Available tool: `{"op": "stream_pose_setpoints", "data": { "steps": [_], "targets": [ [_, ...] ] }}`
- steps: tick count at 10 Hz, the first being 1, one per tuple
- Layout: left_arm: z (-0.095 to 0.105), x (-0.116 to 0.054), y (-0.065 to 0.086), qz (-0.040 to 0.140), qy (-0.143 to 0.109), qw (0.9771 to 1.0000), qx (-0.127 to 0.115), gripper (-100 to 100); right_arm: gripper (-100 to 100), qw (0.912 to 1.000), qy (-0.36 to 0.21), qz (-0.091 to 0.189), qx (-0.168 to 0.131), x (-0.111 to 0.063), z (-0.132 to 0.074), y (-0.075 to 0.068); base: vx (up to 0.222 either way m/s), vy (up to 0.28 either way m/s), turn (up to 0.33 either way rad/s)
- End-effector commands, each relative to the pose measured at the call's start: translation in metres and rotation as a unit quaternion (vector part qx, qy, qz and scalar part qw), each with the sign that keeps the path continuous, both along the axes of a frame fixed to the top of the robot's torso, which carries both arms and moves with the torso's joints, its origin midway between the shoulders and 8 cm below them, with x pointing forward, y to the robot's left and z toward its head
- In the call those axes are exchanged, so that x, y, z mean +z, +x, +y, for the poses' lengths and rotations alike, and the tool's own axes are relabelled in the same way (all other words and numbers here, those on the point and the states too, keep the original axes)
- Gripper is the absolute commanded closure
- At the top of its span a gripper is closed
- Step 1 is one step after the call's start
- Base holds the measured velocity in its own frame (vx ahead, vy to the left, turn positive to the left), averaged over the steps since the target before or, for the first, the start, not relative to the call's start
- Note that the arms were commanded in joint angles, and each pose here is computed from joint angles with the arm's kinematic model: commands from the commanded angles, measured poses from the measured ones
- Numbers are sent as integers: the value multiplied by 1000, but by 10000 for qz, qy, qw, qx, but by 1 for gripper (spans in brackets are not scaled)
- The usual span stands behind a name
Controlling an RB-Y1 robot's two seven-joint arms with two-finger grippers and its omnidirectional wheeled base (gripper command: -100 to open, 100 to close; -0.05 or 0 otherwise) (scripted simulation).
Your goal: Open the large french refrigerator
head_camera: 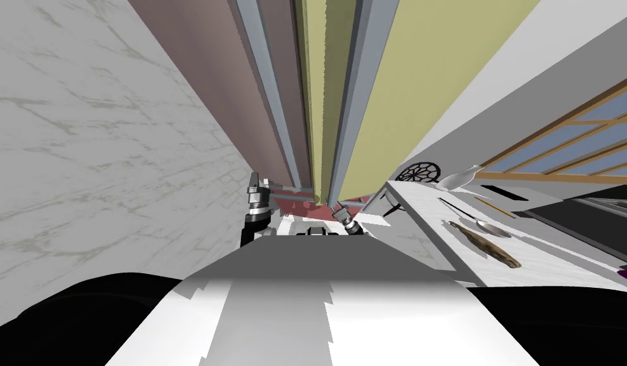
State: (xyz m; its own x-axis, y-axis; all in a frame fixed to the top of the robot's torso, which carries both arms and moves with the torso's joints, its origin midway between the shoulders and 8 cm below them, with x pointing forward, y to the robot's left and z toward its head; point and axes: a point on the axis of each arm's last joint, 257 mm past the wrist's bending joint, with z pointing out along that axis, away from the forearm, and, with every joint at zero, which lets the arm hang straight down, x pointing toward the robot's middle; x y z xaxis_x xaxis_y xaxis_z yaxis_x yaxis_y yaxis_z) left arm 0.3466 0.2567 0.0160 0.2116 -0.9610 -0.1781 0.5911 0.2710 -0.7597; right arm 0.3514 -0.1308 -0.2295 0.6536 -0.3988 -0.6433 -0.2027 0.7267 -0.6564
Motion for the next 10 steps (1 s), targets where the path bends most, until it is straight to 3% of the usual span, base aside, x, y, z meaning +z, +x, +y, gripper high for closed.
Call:
{"op": "stream_pose_setpoints", "data": {
  "steps": [1,2,10],
  "targets": [
    [0,0,0,1,-1,10000,0,0,100,9995,6,-4,310,1,11,-9,-65,-161,146],
    [0,0,0,0,0,10000,0,0,100,9995,6,-4,310,1,11,-9,-95,-201,128],
    [0,0,0,1,1,10000,0,0,100,9887,54,-123,1495,11,50,-49,-111,-197,113]
  ]
}}
